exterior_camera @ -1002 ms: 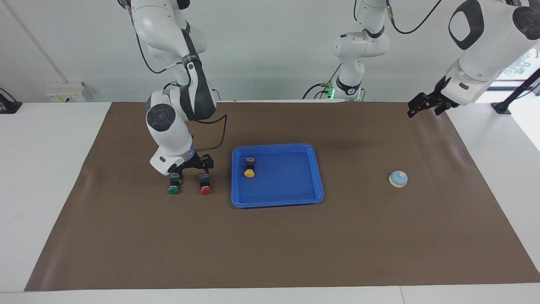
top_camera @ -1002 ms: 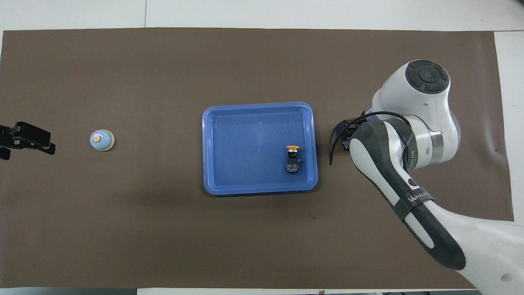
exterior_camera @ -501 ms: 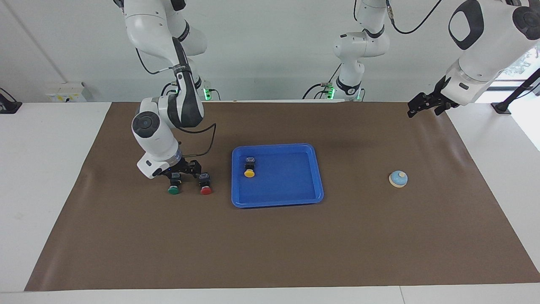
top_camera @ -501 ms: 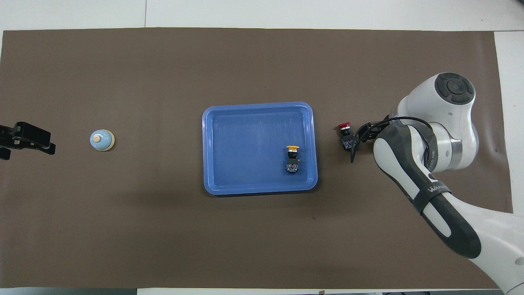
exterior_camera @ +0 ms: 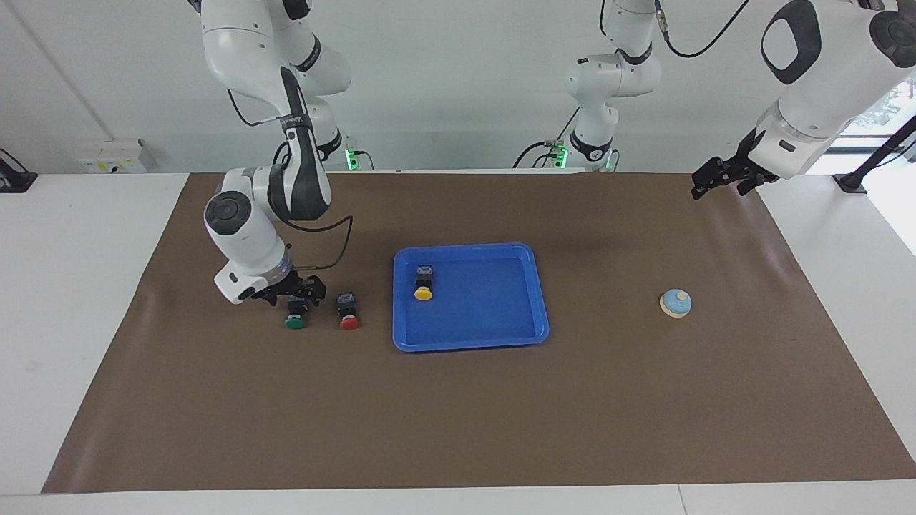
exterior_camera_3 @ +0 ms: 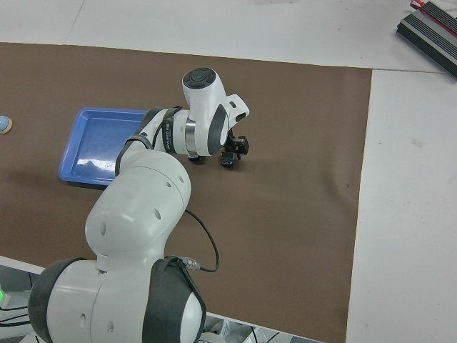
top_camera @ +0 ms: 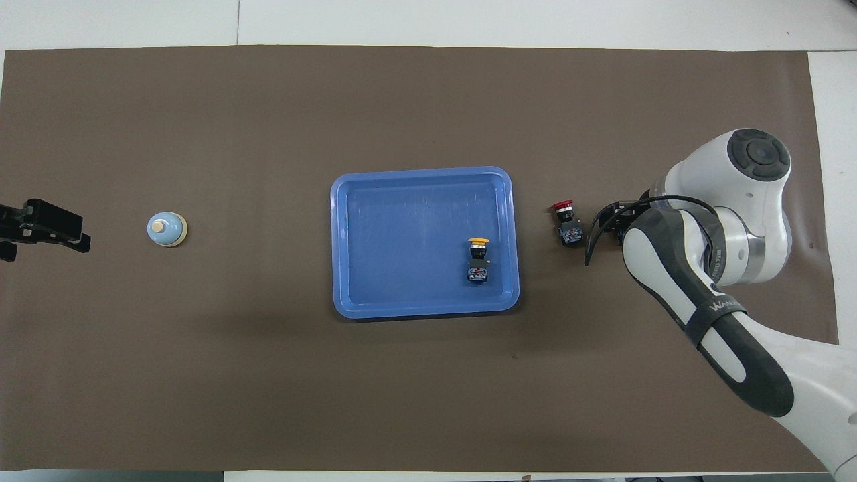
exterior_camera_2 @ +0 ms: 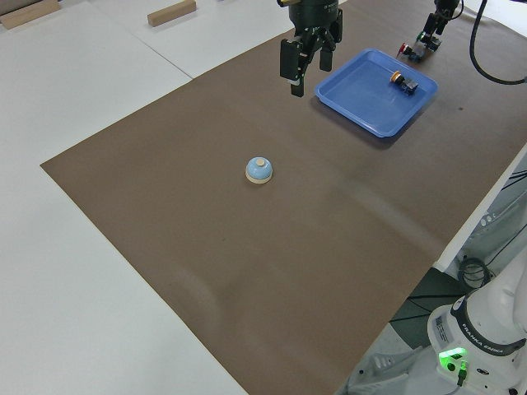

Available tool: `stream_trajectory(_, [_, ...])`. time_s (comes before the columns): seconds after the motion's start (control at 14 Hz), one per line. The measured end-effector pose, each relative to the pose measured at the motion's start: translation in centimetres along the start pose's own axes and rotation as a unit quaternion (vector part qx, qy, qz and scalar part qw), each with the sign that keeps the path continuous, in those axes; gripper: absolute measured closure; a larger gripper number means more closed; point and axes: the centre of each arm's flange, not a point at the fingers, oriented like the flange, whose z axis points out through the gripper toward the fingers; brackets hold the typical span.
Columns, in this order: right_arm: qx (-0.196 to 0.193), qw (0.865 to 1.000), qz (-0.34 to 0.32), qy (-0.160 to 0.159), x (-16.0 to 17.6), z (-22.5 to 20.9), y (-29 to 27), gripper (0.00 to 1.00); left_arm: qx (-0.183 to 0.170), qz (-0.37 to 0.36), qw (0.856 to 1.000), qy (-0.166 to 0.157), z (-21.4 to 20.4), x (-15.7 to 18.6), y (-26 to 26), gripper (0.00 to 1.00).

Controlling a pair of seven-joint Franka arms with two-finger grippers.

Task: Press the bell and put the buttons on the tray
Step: 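Move the right gripper to the green-capped button and grasp it, then place the green button in the tray beside the yellow one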

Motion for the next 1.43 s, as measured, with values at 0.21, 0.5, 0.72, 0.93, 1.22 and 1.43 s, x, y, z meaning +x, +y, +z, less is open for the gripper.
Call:
stream_trajectory(0.21, [0.000,1.000,0.005,-0.001,0.0,0.2,0.6,0.45,0.000,0.000,1.000,0.000,0.0,0.0,0.0,0.00])
stream_trajectory(0.5, [0.000,1.000,0.002,0.000,0.1,0.1,0.5,0.59,0.000,0.000,1.000,0.000,0.0,0.0,0.0,0.00])
stream_trajectory(0.72, [0.000,1.000,-0.023,0.001,0.7,-2.1,-2.0,0.59,0.000,0.000,1.000,0.000,0.0,0.0,0.0,0.00])
stream_trajectory(0.93, [-0.002,0.998,-0.069,0.010,0.7,-8.4,-10.5,0.59,0.000,0.000,1.000,0.000,0.0,0.0,0.0,0.00])
stream_trajectory(1.22, [0.001,0.996,-0.087,0.033,-3.7,-10.7,-23.9,0.59,0.000,0.000,1.000,0.000,0.0,0.0,0.0,0.00])
stream_trajectory(1.43, [-0.002,0.996,-0.090,0.027,-7.8,-9.0,-31.2,0.59,0.000,0.000,1.000,0.000,0.0,0.0,0.0,0.00])
